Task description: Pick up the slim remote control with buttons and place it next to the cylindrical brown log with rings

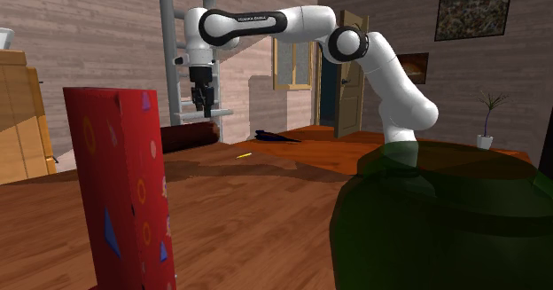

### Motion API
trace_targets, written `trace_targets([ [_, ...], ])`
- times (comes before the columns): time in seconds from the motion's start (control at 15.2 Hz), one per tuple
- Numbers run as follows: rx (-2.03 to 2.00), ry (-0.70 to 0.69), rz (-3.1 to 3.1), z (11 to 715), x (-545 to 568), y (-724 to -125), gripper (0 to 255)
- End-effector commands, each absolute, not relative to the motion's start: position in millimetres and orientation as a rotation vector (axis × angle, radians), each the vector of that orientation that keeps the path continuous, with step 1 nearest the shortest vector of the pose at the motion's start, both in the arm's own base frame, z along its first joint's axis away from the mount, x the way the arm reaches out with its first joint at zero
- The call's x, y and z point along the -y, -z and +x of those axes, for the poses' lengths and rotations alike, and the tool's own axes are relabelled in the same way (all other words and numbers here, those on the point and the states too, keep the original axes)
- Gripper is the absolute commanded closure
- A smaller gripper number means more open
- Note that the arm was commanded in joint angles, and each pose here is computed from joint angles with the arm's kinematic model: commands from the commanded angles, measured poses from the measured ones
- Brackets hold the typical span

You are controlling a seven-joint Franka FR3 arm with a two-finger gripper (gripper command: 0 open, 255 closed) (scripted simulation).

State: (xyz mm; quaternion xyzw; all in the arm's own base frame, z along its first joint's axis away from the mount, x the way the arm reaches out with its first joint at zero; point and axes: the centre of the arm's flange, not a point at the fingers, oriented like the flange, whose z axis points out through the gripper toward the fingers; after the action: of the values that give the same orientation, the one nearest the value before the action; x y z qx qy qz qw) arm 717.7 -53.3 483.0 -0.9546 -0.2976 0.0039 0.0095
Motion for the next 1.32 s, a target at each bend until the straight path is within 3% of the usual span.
trace_targets([
  [0.0, 0.931, -0.011, -2.981, 726.0, 62.9, -478.7, 255],
  [1.25, 0.931, -0.011, -2.981, 726.0, 62.9, -378.4, 255],
])
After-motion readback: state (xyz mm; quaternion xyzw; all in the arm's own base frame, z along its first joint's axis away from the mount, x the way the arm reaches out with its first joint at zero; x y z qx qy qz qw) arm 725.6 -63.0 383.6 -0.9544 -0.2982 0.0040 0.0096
